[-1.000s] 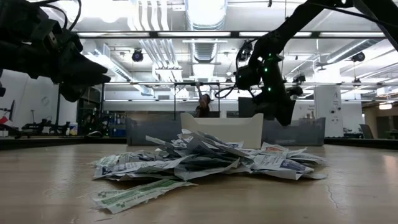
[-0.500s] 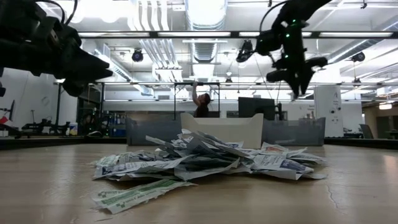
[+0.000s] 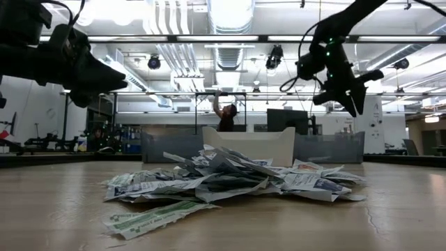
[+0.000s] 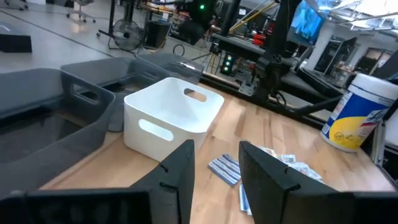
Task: Pick & Place First Aid Supplies
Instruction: Adjust the right gray bin on the table
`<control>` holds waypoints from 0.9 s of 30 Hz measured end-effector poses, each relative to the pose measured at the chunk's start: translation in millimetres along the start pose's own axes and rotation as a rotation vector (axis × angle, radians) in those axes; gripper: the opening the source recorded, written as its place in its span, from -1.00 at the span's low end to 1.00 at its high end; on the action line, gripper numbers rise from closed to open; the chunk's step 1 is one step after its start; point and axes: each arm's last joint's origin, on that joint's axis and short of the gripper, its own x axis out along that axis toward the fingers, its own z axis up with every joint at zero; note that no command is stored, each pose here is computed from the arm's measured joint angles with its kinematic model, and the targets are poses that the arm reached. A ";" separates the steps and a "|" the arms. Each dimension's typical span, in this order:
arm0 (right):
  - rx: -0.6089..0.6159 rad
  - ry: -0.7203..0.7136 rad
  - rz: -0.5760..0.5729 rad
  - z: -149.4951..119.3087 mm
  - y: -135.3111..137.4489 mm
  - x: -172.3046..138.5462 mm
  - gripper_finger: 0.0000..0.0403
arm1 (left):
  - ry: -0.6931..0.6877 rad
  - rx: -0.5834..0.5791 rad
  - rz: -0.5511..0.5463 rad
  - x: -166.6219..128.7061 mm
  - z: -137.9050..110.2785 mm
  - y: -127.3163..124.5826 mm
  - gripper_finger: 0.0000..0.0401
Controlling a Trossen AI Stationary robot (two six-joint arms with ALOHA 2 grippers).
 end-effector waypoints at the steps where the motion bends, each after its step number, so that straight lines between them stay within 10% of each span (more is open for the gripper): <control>1: -0.005 0.009 -0.007 0.9 2.2 3.0 -0.62 | 0.000 0.006 0.000 0.0 0.1 0.0 -0.40; 27: -0.036 0.061 -0.039 19.4 18.6 38.7 -0.65 | 0.000 0.010 0.000 0.0 0.0 0.0 -0.40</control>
